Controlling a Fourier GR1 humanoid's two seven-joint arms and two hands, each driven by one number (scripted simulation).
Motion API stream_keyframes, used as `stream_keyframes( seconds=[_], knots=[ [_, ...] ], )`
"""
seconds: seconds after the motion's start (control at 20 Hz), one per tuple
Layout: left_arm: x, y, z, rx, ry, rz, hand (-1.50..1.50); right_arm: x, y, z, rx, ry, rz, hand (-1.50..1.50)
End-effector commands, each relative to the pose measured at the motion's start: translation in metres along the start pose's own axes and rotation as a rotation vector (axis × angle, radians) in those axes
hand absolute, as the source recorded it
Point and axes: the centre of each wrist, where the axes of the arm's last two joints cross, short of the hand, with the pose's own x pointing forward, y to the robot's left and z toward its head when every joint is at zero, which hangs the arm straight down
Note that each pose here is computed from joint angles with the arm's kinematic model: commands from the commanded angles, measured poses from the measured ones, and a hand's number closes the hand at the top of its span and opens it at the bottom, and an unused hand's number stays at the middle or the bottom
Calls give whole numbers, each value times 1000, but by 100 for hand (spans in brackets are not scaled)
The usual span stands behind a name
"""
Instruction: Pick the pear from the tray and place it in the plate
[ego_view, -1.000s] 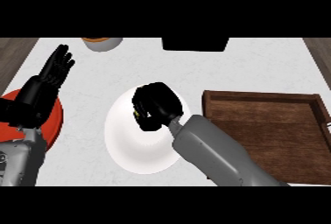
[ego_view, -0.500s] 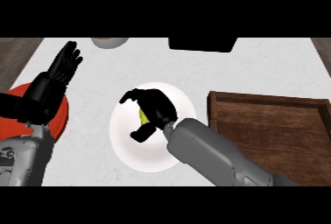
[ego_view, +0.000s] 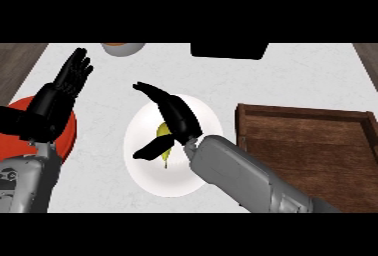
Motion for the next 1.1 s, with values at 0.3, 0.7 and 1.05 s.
stream_keyframes(
  seconds=[0.3,0.7,1.05],
  knots=[
    [-10,7,16,51,20,-9,0,-28,-75,-18,-122,7,-224,-150],
    [0,24,17,38,16,-12,0,-91,-167,21,-133,-18,-244,-150],
    [12,0,5,32,20,-3,0,-121,-215,40,-112,-27,-206,-150]
  ],
)
